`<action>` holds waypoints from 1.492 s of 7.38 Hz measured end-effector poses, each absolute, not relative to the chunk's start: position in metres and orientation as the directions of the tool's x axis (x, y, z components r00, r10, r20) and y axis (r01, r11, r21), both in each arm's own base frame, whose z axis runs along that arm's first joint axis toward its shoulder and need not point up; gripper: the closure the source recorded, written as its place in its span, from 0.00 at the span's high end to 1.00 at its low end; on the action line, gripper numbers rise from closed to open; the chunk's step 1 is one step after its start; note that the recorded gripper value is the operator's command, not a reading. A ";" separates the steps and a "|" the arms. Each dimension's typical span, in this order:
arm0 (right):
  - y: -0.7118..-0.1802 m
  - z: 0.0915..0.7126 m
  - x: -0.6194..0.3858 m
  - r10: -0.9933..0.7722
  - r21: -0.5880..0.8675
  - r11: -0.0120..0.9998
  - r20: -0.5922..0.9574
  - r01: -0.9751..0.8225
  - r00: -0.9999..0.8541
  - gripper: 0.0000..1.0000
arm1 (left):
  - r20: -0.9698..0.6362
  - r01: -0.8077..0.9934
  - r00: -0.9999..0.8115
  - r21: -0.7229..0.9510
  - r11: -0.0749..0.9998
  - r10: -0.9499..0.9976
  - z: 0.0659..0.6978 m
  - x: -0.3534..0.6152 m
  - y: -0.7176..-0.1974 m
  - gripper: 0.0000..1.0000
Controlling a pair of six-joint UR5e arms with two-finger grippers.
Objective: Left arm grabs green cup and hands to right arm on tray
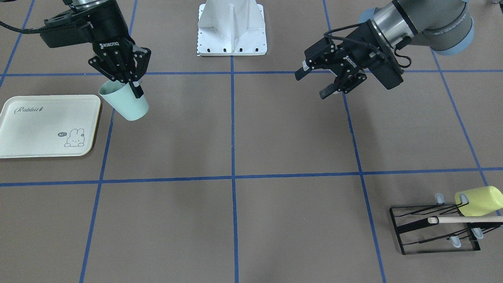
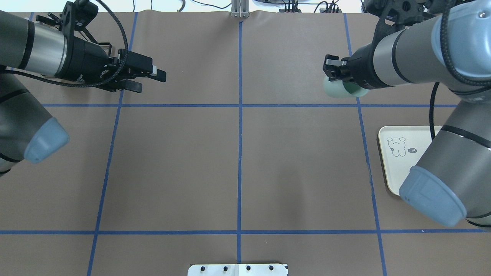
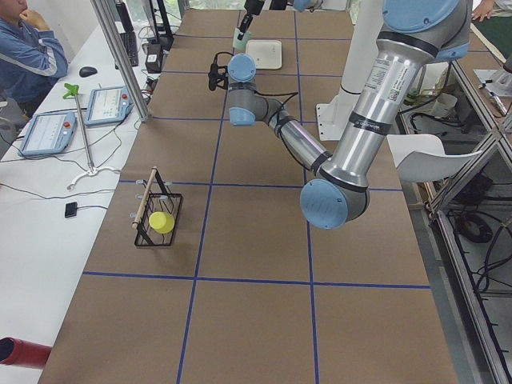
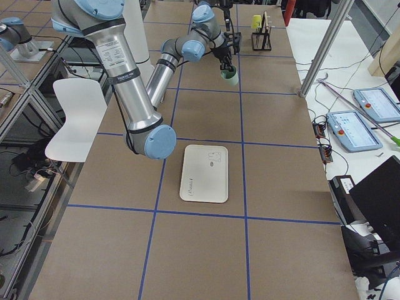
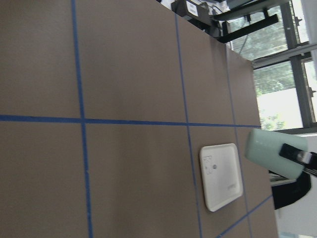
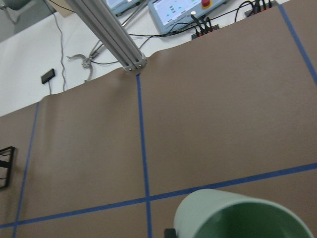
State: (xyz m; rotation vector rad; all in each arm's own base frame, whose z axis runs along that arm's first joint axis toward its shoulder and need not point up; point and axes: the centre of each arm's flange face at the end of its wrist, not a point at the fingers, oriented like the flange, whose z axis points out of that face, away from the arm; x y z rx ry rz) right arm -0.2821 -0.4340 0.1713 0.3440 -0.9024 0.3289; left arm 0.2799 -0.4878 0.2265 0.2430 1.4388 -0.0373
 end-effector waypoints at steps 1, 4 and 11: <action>-0.430 0.179 -0.274 0.120 0.174 0.915 0.745 -0.364 0.656 0.00 | -0.958 0.167 0.244 0.192 0.967 0.149 0.251 0.265 -0.503 1.00; -0.416 0.201 -0.255 0.016 0.199 0.961 0.649 -0.190 0.761 0.00 | -0.799 0.053 0.522 0.379 0.924 0.298 0.375 0.173 -0.528 1.00; -0.406 0.289 -0.214 -0.174 0.233 0.971 0.550 0.050 0.817 0.00 | -0.646 -0.109 0.719 0.258 0.960 0.255 0.639 -0.031 -0.458 1.00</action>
